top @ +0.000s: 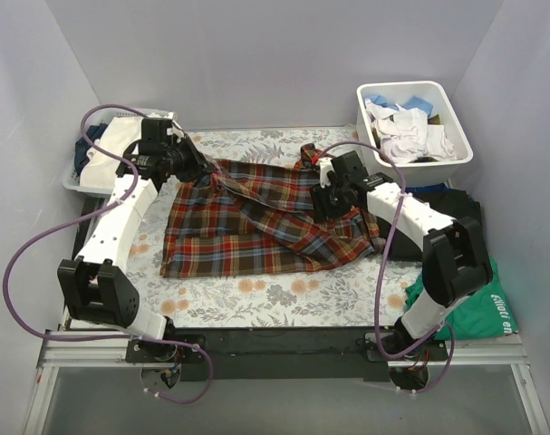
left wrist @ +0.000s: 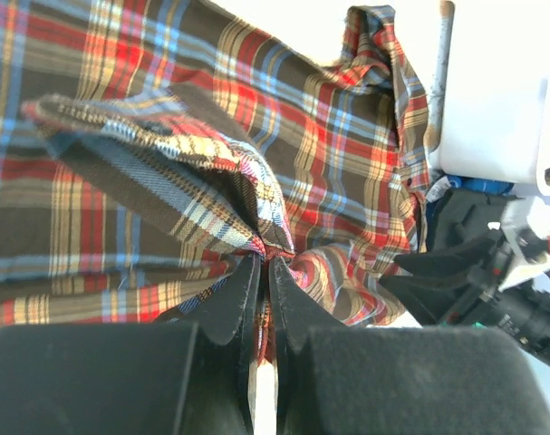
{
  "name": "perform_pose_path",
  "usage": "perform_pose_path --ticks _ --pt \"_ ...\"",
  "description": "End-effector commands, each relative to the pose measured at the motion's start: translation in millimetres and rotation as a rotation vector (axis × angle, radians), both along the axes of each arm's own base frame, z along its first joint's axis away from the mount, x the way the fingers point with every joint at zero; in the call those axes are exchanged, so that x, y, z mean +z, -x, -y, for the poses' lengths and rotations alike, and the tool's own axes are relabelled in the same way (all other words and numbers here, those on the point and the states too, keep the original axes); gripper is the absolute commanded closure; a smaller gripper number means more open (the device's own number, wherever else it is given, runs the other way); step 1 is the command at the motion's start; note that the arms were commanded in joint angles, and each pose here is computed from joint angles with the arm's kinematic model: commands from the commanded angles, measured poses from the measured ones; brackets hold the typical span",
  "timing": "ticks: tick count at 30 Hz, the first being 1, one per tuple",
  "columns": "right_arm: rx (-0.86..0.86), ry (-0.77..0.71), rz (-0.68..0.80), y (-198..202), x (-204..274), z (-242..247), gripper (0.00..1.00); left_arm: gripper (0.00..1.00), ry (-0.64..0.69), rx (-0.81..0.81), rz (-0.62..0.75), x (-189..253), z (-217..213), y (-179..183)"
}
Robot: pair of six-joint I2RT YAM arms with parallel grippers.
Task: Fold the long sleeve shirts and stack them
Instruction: Fold the shirt
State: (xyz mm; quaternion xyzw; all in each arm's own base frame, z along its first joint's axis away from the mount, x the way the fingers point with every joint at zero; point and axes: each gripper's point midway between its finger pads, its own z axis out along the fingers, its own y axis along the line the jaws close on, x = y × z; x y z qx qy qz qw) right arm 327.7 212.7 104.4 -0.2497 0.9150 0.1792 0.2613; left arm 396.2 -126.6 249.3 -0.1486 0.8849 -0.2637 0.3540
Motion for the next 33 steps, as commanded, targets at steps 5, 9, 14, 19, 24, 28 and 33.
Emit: perform_pose_path --ticks 5,9,14,19,24,28,33 --pt "0.076 -0.035 -0.119 7 -34 -16 0.48 1.0 -0.015 0.066 0.0 2 -14 38" --pt "0.057 0.001 -0.122 0 -44 -13 0.49 1.0 -0.055 0.103 -0.053 -16 -25 56" --pt "0.051 0.031 -0.145 0 -56 -11 0.47 1.0 -0.082 0.13 -0.128 -44 -32 75" --pt "0.072 0.042 -0.181 9 -67 -12 0.45 1.0 -0.103 0.138 -0.179 -67 -37 87" --pt "0.11 0.061 -0.202 23 -73 -19 0.61 1.0 -0.111 0.127 -0.193 -74 -36 87" --pt "0.093 0.101 -0.186 25 -71 -15 0.83 1.0 -0.121 0.13 -0.194 -73 -37 84" --pt "0.044 0.139 -0.117 15 -55 -5 0.95 1.0 -0.13 0.139 -0.183 -68 -39 79"
